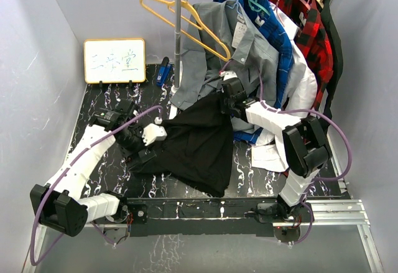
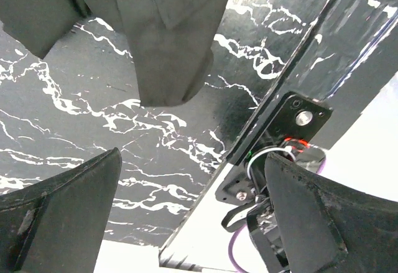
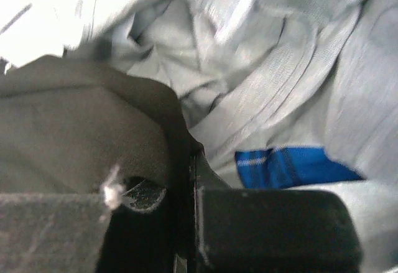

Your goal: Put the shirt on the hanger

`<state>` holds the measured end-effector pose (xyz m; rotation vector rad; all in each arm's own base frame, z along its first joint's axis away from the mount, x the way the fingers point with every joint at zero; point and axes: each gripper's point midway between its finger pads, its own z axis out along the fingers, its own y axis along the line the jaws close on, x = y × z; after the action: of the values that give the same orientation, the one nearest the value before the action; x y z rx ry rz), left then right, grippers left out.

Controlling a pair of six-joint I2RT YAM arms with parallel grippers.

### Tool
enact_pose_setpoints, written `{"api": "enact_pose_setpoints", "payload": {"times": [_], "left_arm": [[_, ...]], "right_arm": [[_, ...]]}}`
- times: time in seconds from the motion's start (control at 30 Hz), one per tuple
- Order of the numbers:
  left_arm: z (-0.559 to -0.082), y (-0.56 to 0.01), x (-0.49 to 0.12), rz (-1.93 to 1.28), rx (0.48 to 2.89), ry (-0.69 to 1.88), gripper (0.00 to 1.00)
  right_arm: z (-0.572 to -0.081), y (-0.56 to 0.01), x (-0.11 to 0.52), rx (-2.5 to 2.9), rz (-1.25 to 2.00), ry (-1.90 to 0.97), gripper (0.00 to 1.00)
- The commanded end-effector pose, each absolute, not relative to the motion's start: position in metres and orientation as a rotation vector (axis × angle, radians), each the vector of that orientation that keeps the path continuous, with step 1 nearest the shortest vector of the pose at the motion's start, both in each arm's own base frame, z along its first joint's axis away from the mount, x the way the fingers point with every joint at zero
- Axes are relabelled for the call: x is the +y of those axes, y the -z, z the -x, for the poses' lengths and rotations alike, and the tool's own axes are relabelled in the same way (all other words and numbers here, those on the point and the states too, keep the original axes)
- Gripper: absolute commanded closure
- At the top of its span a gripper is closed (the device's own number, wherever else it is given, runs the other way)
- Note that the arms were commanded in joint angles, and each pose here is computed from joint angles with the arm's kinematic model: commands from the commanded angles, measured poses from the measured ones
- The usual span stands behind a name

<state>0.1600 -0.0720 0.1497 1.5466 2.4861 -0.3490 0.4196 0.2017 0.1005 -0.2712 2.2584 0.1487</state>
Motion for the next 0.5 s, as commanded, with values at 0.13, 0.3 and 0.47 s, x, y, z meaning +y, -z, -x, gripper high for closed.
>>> {"api": "enact_pose_setpoints", "payload": {"times": [0.13, 0.3, 0.47], "left_arm": [[-0.183, -0.153, -0.093, -1.708, 2.274, 0.121, 0.02], [-0.185, -0.147, -0.133, -1.848, 2.109, 0.011, 0.02], [-0.177, -0.149, -0.174, -1.92, 2.0, 0.093, 0.02]], "right_arm": [[-0.449, -0.137, 0.224, 2.181, 0.188, -0.353, 0.02], [-0.386, -0.182, 0.226, 2.076, 0.205, -0.508, 0.02], [-0.315, -0.194, 0.2, 2.071, 0.202, -0.576, 0.02]]}}
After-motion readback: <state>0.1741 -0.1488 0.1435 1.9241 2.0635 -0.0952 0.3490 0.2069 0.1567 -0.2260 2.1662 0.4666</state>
